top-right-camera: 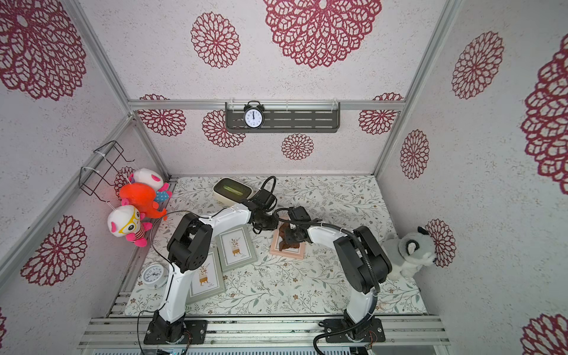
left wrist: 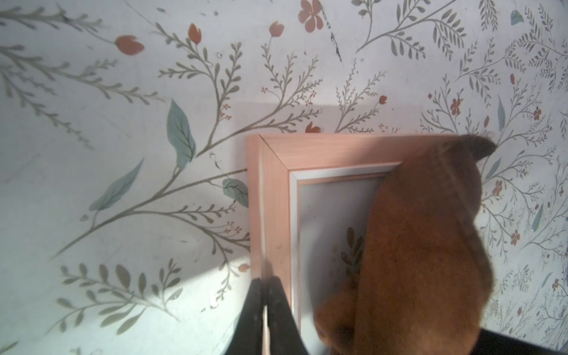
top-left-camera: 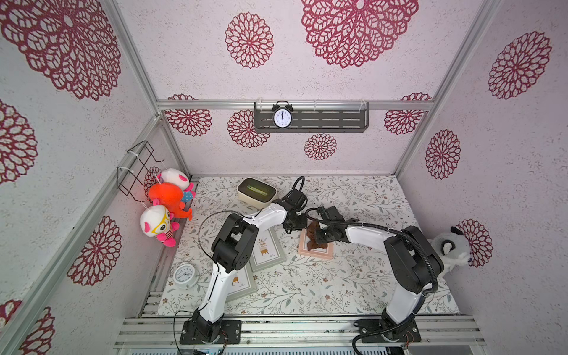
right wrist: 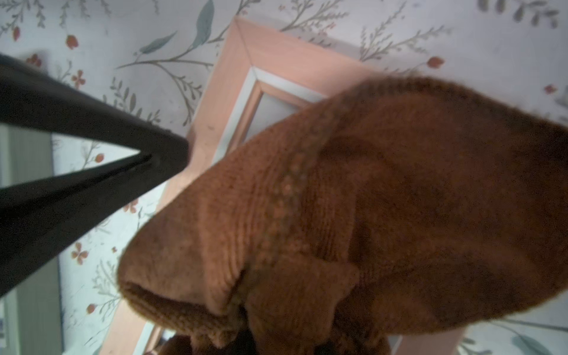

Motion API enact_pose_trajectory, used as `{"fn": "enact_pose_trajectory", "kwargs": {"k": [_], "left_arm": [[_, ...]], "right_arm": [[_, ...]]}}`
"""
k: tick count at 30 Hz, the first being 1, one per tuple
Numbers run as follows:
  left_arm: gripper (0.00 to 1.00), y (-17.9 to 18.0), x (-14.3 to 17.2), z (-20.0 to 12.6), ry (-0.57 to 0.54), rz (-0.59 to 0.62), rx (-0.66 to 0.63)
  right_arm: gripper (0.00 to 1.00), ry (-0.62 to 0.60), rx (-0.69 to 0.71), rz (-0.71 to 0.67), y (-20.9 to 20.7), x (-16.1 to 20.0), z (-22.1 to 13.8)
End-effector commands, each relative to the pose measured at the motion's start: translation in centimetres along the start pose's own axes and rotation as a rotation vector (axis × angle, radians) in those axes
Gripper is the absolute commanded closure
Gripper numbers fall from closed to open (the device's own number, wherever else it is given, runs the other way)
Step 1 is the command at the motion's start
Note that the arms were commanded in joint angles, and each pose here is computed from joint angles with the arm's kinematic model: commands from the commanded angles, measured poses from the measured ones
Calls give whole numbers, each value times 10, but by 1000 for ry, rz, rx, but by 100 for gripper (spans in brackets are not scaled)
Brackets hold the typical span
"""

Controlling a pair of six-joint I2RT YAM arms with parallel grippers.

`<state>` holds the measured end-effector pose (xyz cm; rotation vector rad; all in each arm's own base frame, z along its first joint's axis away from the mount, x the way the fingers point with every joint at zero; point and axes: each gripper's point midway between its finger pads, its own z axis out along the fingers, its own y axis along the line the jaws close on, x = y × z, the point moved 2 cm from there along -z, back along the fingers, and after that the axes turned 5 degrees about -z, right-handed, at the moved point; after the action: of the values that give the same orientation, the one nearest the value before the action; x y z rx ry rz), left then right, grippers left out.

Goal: Wipe the picture frame with a cloth
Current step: Wipe the dirt from the picture frame.

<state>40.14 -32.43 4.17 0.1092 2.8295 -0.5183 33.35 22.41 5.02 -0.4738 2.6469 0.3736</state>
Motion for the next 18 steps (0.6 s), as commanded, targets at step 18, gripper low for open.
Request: {"fn": "enact_pose_trajectory", "kwargs": {"k": [18], "left_arm": [[92, 57, 81, 55, 270, -9, -216]], "right_arm": [[100, 229, 235, 16, -38, 54, 46]]}}
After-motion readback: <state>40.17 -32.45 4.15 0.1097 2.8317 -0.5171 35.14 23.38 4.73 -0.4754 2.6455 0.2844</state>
